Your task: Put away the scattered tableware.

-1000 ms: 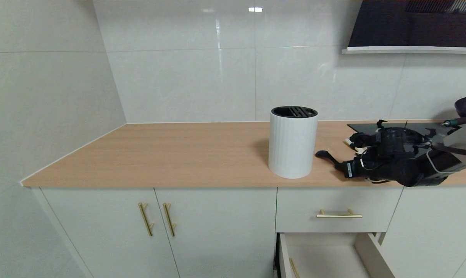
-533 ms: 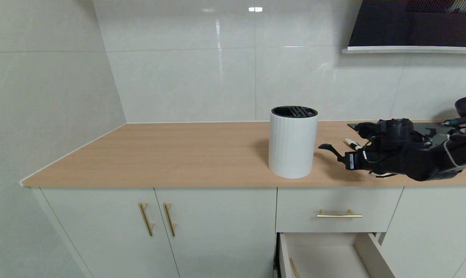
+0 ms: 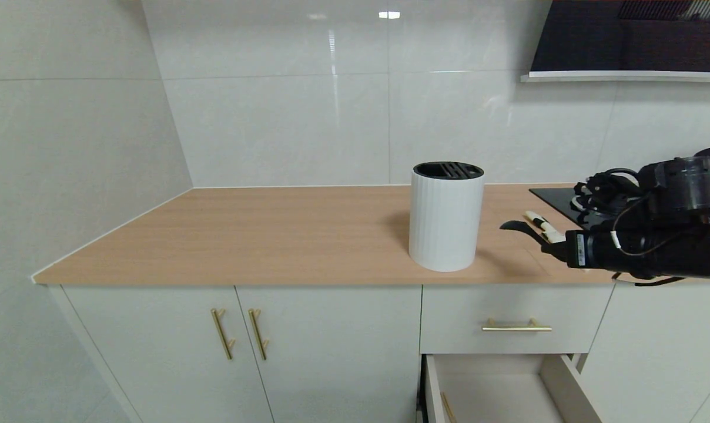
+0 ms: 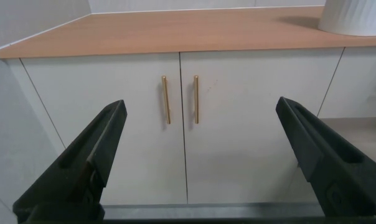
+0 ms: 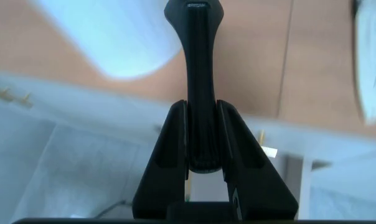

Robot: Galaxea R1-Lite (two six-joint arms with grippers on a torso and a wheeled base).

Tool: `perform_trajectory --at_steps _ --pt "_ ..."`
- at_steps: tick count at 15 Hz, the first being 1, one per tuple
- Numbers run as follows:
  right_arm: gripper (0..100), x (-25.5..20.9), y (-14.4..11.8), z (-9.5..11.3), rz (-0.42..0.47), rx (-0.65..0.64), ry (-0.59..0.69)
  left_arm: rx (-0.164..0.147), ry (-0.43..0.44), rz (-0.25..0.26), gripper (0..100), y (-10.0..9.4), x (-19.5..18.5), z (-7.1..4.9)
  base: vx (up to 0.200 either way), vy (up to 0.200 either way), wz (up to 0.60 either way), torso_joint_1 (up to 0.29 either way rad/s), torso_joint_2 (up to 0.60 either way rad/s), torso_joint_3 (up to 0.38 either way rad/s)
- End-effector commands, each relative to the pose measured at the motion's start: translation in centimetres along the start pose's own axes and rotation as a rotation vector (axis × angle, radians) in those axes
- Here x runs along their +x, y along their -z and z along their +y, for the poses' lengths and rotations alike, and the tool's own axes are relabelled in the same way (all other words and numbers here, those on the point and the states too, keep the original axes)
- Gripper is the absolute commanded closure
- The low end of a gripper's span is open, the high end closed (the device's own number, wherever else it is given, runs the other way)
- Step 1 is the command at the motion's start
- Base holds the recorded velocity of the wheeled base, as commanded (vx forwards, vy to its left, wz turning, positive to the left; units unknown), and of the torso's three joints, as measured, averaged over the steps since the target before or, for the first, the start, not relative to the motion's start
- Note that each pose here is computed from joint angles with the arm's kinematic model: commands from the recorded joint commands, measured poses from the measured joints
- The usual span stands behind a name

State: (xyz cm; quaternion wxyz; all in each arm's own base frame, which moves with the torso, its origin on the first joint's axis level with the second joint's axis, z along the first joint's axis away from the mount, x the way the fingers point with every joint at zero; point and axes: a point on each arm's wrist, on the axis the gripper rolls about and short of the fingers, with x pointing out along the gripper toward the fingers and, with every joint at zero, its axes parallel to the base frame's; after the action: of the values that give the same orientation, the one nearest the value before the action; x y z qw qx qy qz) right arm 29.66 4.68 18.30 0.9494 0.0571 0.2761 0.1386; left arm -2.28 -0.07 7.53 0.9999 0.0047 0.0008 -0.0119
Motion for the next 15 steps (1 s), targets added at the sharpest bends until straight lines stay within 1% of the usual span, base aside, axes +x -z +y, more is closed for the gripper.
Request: perform_trajectory --at_steps 1,3,4,6,13,15 --pt "100 -3.5 1.2 0.9 -0.024 -0.012 -0.018 0.000 -0.001 0.000 0 0.0 0.0 0.0 0.000 0.000 0.00 0.000 0.00 0.000" --pt "100 -4.9 3.3 2.2 0.011 -0.036 -0.059 0.000 -0.001 0.000 0 0.0 0.0 0.0 0.000 0.000 0.00 0.000 0.00 0.000" --pt "100 -5.2 4.6 2.7 0.045 -0.046 -0.078 0.000 -0.001 0.000 0 0.0 0.0 0.0 0.000 0.000 0.00 0.000 0.00 0.000" --pt "100 -5.0 6.1 2.6 0.099 -0.044 -0.077 0.000 -0.001 0.000 0 0.0 0.0 0.0 0.000 0.000 0.00 0.000 0.00 0.000" --pt "100 -3.4 8.1 1.9 0.201 -0.032 -0.051 0.000 -0.001 0.000 0 0.0 0.0 0.0 0.000 0.000 0.00 0.000 0.00 0.000" --pt "100 -3.1 8.1 1.9 0.202 -0.032 -0.050 0.000 -0.001 0.000 0 0.0 0.0 0.0 0.000 0.000 0.00 -0.088 0.21 0.127"
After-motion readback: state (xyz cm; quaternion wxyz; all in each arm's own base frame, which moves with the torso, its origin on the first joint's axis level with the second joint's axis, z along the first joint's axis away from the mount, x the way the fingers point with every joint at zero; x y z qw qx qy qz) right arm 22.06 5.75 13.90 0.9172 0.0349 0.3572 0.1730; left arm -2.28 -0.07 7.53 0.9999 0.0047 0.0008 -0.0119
